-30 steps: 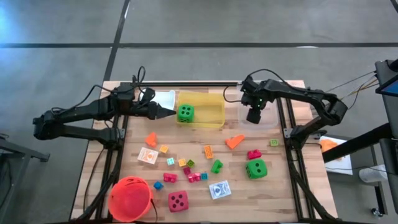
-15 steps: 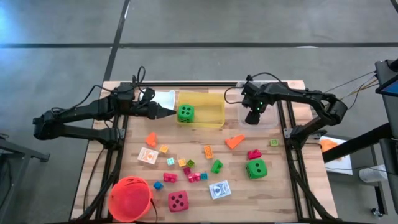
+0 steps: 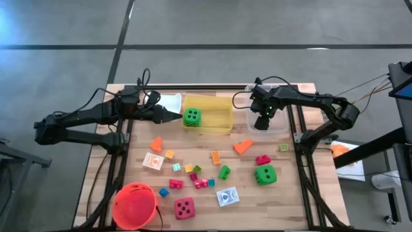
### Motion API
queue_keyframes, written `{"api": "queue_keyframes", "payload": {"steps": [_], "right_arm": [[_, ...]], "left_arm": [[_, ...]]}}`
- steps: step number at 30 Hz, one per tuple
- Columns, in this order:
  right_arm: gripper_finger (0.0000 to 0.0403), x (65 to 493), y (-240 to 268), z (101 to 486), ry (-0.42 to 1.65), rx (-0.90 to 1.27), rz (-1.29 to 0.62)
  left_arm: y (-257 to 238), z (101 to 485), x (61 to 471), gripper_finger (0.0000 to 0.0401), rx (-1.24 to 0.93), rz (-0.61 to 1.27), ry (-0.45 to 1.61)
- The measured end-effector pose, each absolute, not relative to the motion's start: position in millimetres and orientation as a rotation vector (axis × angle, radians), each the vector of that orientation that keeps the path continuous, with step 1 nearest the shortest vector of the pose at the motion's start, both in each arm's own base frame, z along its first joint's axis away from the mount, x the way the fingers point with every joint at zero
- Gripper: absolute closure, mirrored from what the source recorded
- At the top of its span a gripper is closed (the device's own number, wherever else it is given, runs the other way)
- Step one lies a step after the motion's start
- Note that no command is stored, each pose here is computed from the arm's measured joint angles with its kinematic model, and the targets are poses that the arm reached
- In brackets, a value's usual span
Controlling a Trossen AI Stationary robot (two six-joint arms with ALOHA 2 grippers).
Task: Pick & Place Toys
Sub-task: Put the top blue game piece into the transparent bin, then adjust the transparent bin
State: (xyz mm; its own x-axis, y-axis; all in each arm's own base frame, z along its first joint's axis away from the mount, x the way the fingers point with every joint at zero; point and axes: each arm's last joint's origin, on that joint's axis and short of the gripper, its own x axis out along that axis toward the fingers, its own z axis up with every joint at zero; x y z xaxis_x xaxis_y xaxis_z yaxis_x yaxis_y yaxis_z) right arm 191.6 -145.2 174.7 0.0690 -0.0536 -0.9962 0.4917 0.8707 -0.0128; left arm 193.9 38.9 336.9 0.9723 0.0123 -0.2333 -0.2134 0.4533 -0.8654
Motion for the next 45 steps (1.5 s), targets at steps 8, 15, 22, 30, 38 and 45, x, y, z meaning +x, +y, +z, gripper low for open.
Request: {"api": "queue_keyframes", "payload": {"steps": [8,15,22,30,38,45], "right_arm": [[0.0255,192,-145,175,1.45,0.367,-0.414],[0.0255,192,-145,175,1.453,0.364,-0.405],[0.0238,191,-145,175,1.454,0.37,-0.408],[0.0133,192,-145,175,1.452,0.379,-0.417],[0.0072,191,-145,175,1.453,0.379,-0.424],[0.0067,193,-146,192,1.4,0.393,-0.469]], "left_arm": [[39,337,194,0.0169,-1.094,0.141,0.204],[39,337,194,0.0169,-1.094,0.141,0.205],[39,337,194,0.0169,-1.095,0.141,0.204],[39,337,194,0.0169,-1.098,0.141,0.204],[39,337,194,0.0169,-1.098,0.141,0.204],[39,337,194,0.0169,-1.101,0.141,0.204]]}}
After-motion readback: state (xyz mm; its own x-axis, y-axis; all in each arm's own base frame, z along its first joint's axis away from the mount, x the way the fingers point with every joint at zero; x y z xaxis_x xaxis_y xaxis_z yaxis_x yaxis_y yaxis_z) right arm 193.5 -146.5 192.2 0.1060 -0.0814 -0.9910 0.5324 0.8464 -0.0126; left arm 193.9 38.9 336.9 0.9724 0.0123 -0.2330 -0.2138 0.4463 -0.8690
